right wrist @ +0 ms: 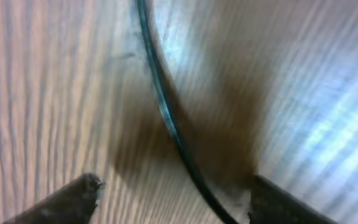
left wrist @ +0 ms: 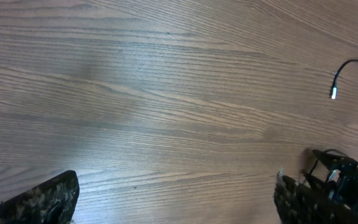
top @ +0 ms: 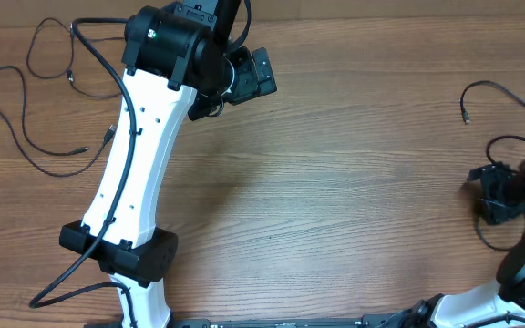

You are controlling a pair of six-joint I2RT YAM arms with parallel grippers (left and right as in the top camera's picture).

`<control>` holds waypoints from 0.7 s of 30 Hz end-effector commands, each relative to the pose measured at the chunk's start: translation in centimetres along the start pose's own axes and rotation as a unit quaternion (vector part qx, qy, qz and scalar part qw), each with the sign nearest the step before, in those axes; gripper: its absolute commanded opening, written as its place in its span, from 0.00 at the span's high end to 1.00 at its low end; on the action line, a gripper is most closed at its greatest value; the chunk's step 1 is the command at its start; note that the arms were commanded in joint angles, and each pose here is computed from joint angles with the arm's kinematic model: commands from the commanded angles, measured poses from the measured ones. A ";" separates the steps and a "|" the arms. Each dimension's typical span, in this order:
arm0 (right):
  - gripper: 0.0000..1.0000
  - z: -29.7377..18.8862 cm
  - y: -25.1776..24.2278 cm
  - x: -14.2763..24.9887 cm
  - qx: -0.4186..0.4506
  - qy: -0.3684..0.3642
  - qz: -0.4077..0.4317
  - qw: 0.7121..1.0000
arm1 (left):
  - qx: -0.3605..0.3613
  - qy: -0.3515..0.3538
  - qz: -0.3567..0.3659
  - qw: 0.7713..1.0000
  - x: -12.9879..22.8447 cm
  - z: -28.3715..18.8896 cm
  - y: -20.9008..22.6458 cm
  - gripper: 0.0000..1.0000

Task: Untangle cables

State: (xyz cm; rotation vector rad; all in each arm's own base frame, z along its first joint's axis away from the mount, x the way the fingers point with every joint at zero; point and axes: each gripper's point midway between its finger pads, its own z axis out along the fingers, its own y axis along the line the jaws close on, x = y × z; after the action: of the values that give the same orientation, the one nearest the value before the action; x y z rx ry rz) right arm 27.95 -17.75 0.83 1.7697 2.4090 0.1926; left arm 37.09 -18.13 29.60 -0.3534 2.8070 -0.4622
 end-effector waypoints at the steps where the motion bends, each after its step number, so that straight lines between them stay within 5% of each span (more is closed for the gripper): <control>1: 0.63 0.0 0.4 -0.7 0.011 -0.027 -0.013 0.999 | -0.005 -0.005 0.014 1.000 -0.2 0.1 0.1 0.00; 4: 0.96 -0.1 1.5 -1.5 -0.012 -0.041 -0.016 0.999 | -0.006 -0.005 0.014 1.000 -0.2 0.1 0.1 0.00; 14: 0.96 -6.6 9.2 -6.6 -0.255 -0.032 0.020 0.966 | -0.007 -0.004 0.014 1.000 -0.2 0.1 0.2 0.01; 21: 0.96 -13.0 13.6 -12.2 -0.402 -0.104 0.035 0.909 | -0.006 -0.006 0.014 1.000 -0.3 0.1 0.1 0.00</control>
State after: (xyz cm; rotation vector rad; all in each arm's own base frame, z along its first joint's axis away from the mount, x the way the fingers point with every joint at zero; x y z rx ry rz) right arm 39.96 -25.64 13.53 1.4118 1.8326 0.6735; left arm 37.06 -18.08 29.58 -0.3497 2.8090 -0.4590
